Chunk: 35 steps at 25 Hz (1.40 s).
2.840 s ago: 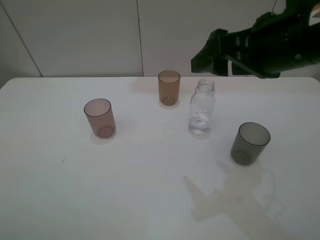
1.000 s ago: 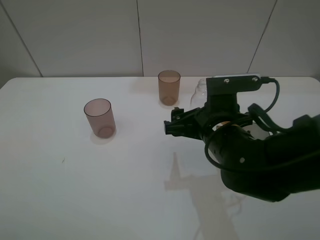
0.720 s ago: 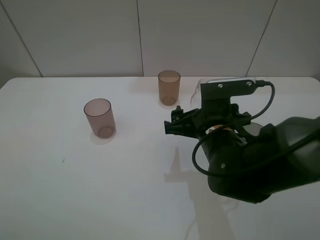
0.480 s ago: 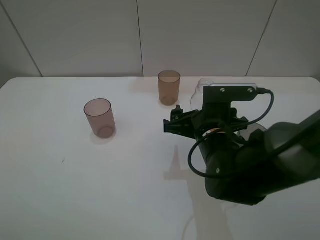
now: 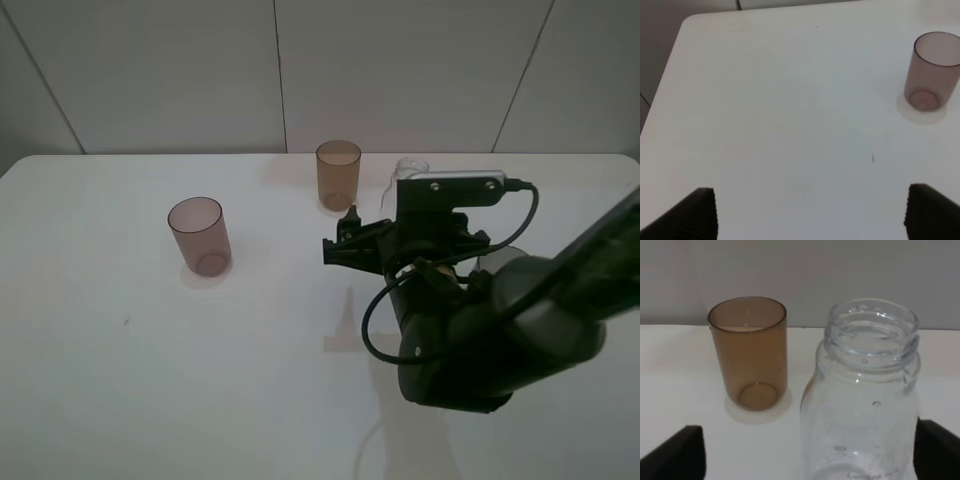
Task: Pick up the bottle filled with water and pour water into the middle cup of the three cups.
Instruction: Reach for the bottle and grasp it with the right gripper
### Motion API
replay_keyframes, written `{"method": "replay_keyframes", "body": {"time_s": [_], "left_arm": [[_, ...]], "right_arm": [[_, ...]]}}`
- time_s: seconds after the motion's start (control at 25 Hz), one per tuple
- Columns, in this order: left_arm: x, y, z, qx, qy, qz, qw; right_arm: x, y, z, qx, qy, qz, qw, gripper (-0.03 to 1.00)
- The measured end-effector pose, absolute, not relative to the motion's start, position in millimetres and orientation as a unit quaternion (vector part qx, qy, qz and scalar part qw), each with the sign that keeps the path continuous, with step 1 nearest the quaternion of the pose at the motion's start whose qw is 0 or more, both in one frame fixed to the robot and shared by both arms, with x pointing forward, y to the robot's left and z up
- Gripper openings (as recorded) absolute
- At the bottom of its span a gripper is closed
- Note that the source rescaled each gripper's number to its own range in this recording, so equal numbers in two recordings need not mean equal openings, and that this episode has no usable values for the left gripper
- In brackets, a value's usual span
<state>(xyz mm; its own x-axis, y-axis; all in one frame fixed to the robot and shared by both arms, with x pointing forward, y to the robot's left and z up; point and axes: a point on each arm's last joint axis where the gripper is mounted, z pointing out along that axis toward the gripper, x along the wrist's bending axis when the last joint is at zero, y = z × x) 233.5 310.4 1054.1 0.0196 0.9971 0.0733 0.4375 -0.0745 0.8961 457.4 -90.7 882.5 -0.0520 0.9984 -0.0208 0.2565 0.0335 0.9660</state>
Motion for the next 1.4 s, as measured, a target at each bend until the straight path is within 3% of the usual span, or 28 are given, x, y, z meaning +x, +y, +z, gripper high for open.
{"method": "replay_keyframes", "body": {"time_s": [1.4], "left_arm": [[234, 310, 1054, 0.619, 0.579, 0.393, 0.356]], "right_arm": [[495, -104, 858, 0.577, 0.569, 0.395, 0.432, 1.0]]}}
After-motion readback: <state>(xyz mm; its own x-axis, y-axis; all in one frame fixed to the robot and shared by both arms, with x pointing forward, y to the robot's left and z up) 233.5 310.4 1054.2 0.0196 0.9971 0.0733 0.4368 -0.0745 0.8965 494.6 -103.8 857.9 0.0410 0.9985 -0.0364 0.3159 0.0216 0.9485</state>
